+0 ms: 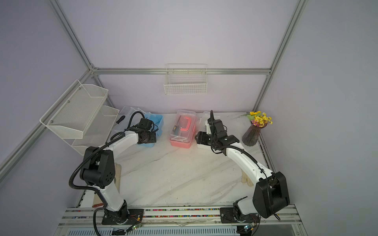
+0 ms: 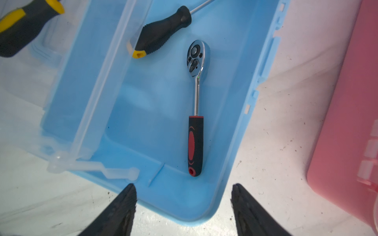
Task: Close toolboxes
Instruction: Move the toolbox to the center of the board, then adjust the toolbox at the center of the board, then close the toolbox lid.
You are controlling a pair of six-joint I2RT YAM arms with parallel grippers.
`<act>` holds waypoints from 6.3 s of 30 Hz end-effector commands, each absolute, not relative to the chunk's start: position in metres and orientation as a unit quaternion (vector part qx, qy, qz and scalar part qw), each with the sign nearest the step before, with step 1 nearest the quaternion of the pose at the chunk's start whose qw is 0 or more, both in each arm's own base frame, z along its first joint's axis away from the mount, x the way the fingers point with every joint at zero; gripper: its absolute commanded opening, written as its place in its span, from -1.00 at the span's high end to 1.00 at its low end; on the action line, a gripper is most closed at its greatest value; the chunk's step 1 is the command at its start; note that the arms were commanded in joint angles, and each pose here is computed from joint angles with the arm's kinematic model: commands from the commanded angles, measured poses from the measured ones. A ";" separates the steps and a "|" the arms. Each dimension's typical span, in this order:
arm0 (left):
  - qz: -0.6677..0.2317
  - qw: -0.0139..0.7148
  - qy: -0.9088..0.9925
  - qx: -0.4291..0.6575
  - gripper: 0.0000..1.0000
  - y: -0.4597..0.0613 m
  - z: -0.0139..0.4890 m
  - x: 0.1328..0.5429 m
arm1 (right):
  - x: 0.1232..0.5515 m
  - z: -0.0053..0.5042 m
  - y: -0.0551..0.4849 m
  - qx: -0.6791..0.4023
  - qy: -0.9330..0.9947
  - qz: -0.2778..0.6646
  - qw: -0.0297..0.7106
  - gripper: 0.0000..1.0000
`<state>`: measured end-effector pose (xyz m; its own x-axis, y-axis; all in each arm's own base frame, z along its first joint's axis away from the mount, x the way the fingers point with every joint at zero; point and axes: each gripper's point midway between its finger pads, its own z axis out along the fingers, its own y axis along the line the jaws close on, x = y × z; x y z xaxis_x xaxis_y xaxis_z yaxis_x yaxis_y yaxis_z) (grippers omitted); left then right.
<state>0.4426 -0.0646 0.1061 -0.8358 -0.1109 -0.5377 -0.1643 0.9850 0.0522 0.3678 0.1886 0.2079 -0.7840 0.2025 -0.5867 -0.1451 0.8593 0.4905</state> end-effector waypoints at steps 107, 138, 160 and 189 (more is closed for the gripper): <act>-0.216 0.153 0.953 0.146 -1.00 -0.397 0.124 0.217 | 0.272 0.168 0.184 0.065 0.931 0.234 0.271 -0.22; -0.104 0.422 0.878 -0.201 -0.77 -0.045 0.273 0.312 | 0.283 0.108 0.264 0.024 0.950 0.216 0.226 -0.15; -0.098 0.337 0.888 -0.299 -0.37 -0.006 0.153 0.289 | 0.301 0.084 0.209 0.082 0.960 0.153 0.221 0.51; -0.235 0.237 0.907 -0.256 -0.17 -0.067 0.074 0.282 | 0.303 0.083 0.214 0.074 0.958 0.167 0.223 0.54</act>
